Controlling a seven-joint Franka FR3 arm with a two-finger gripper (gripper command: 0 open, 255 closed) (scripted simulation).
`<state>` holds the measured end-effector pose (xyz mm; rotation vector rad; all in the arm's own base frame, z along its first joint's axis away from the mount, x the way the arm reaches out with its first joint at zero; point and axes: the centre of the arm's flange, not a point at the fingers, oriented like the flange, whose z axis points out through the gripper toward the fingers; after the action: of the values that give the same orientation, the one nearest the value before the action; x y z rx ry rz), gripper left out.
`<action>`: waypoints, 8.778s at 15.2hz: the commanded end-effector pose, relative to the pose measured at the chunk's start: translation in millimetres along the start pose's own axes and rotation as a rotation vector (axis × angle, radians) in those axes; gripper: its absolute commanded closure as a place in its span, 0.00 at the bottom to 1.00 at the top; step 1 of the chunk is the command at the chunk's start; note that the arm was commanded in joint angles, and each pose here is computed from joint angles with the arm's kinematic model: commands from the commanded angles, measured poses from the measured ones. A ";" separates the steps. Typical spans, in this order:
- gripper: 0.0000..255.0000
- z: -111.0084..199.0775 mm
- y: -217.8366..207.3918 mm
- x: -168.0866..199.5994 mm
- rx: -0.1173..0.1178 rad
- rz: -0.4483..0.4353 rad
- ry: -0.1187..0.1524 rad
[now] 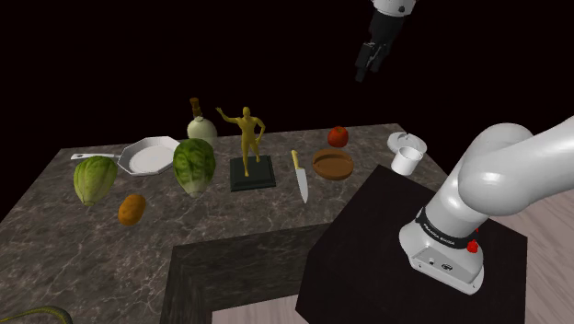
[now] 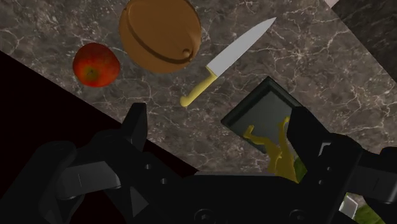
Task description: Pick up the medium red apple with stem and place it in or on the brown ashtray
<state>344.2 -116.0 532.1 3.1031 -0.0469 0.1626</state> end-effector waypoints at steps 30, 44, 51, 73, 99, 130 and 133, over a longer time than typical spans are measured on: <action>0.00 324.9 235.3 109.3 0.039 -0.215 -0.061; 0.00 406.5 260.7 122.1 0.044 -0.242 -0.069; 1.00 406.4 260.7 122.1 0.044 -0.242 -0.069; 1.00 338.2 262.9 129.3 0.044 -0.242 -0.069; 1.00 246.6 105.4 60.2 0.044 -0.242 -0.069; 0.00 361.6 101.7 48.0 0.044 -0.242 -0.069; 0.00 361.6 101.7 48.0 0.044 -0.242 -0.069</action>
<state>426.3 -231.7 181.0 3.1220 0.3333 0.0491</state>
